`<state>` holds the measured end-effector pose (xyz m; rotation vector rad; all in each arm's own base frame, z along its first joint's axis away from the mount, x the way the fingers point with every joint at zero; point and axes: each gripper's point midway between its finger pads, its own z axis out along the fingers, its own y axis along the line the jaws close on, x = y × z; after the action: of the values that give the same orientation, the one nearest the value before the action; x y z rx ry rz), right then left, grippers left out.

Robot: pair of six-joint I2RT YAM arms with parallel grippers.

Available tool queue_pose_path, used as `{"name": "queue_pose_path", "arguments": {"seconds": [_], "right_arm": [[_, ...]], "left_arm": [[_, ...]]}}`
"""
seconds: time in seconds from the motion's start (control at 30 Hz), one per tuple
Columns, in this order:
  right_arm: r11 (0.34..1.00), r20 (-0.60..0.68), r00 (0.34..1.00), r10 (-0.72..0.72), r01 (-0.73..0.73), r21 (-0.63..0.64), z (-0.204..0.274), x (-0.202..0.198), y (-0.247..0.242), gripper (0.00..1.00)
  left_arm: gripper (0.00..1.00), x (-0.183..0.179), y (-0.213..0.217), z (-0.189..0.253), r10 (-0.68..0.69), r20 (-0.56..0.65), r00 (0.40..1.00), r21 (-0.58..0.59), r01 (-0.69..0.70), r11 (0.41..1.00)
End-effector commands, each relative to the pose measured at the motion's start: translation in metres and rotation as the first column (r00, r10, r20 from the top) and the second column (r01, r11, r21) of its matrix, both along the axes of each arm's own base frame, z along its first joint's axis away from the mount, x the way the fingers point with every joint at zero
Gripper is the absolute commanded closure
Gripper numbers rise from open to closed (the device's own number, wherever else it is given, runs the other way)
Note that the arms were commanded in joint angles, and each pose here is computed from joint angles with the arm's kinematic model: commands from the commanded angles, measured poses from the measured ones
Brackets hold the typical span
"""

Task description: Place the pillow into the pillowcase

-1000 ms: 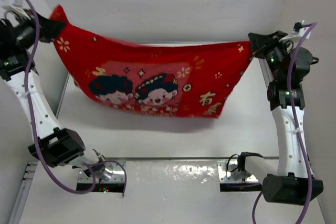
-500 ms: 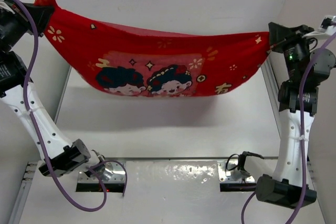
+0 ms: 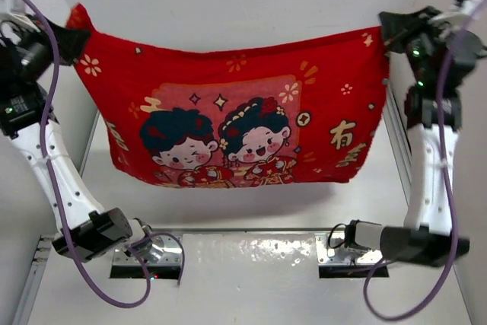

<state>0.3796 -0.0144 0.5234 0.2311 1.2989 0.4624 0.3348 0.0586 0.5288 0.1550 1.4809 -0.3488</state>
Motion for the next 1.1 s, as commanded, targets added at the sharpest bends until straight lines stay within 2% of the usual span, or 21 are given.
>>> {"name": "queue_pose_path", "arguments": {"seconds": [0.0, 0.07, 0.17, 0.2, 0.33, 0.37, 0.43, 0.47, 0.5, 0.57, 0.6, 0.63, 0.7, 0.73, 0.8, 0.83, 0.87, 0.97, 1.0, 1.03, 1.07], "right_arm": [[0.998, -0.192, 0.980, -0.048, 0.055, 0.030, -0.064, 0.053, -0.003, 1.00], [0.999, -0.281, 0.959, -0.033, 0.034, -0.001, -0.099, 0.083, 0.020, 1.00], [0.989, -0.383, 0.912, -0.144, 0.115, -0.098, -0.156, 0.117, 0.021, 1.00], [0.989, -0.397, 0.906, -0.145, 0.114, -0.099, -0.167, 0.125, 0.033, 1.00], [0.977, -0.456, 0.865, -0.208, 0.208, -0.050, -0.213, 0.168, 0.014, 1.00], [0.975, -0.496, 0.842, -0.211, 0.214, -0.050, -0.239, 0.186, 0.013, 1.00], [0.975, -0.473, 0.855, -0.214, 0.218, -0.048, -0.232, 0.211, 0.012, 1.00], [0.973, -0.508, 0.832, -0.222, 0.225, -0.055, -0.262, 0.228, 0.011, 1.00], [0.971, -0.470, 0.853, -0.227, 0.234, -0.043, -0.247, 0.242, 0.010, 1.00], [0.966, -0.486, 0.841, -0.237, 0.259, -0.022, -0.276, 0.266, 0.007, 1.00], [0.963, -0.465, 0.852, -0.240, 0.268, -0.005, -0.268, 0.276, 0.007, 1.00], [0.961, -0.445, 0.863, -0.240, 0.275, 0.016, -0.268, 0.285, 0.007, 1.00], [0.957, -0.404, 0.883, -0.238, 0.284, 0.056, -0.275, 0.304, 0.007, 1.00], [0.956, -0.384, 0.892, -0.238, 0.284, 0.068, -0.275, 0.308, 0.006, 0.83], [0.959, -0.300, 0.926, -0.230, 0.268, 0.093, -0.257, 0.318, -0.008, 0.34], [0.964, -0.307, 0.927, -0.218, 0.254, 0.083, -0.265, 0.322, -0.006, 0.21], [0.968, -0.315, 0.924, -0.216, 0.245, 0.056, -0.266, 0.323, -0.004, 0.02], [0.971, -0.296, 0.926, -0.233, 0.240, -0.012, -0.247, 0.312, -0.007, 0.01], [0.970, -0.329, 0.913, -0.240, 0.242, -0.037, -0.263, 0.303, -0.009, 0.01], [0.971, -0.288, 0.927, -0.239, 0.237, -0.044, -0.234, 0.289, -0.010, 0.01], [0.972, -0.291, 0.928, -0.234, 0.223, -0.069, -0.232, 0.280, -0.009, 0.01]], "left_arm": [[1.00, 0.048, 0.052, -0.070, 0.204, -0.149, 0.968, -0.056, -0.214, 0.975], [1.00, 0.071, 0.059, -0.121, 0.236, -0.245, 0.940, -0.058, -0.258, 0.965], [1.00, 0.097, 0.074, -0.179, 0.281, -0.329, 0.902, -0.045, -0.312, 0.949], [1.00, 0.103, 0.079, -0.190, 0.295, -0.348, 0.890, -0.044, -0.330, 0.943], [1.00, 0.146, 0.097, -0.248, 0.291, -0.447, 0.846, -0.046, -0.347, 0.937], [1.00, 0.155, 0.098, -0.251, 0.290, -0.451, 0.844, -0.038, -0.343, 0.939], [1.00, 0.179, 0.105, -0.262, 0.294, -0.468, 0.833, -0.025, -0.345, 0.938], [1.00, 0.190, 0.102, -0.263, 0.286, -0.466, 0.837, -0.027, -0.336, 0.941], [1.00, 0.201, 0.103, -0.251, 0.294, -0.438, 0.850, -0.022, -0.337, 0.941], [1.00, 0.223, 0.101, -0.271, 0.289, -0.458, 0.841, -0.018, -0.334, 0.942], [1.00, 0.233, 0.106, -0.258, 0.316, -0.428, 0.847, -0.006, -0.352, 0.936], [1.00, 0.246, 0.104, -0.280, 0.312, -0.457, 0.833, -0.002, -0.352, 0.936], [1.00, 0.262, 0.105, -0.272, 0.332, -0.428, 0.840, 0.010, -0.363, 0.932], [0.93, 0.272, 0.101, -0.293, 0.327, -0.454, 0.829, 0.015, -0.360, 0.933], [0.65, 0.288, 0.105, -0.288, 0.356, -0.420, 0.835, 0.028, -0.380, 0.924], [0.10, 0.297, 0.104, -0.304, 0.359, -0.439, 0.824, 0.036, -0.383, 0.923], [0.00, 0.302, 0.105, -0.303, 0.370, -0.432, 0.822, 0.042, -0.391, 0.919], [0.00, 0.308, 0.117, -0.279, 0.415, -0.386, 0.824, 0.062, -0.425, 0.903], [0.00, 0.303, 0.118, -0.262, 0.416, -0.357, 0.836, 0.066, -0.422, 0.904], [0.00, 0.299, 0.121, -0.251, 0.422, -0.338, 0.841, 0.075, -0.423, 0.903], [0.00, 0.295, 0.121, -0.241, 0.425, -0.314, 0.849, 0.102, -0.415, 0.904]]}}
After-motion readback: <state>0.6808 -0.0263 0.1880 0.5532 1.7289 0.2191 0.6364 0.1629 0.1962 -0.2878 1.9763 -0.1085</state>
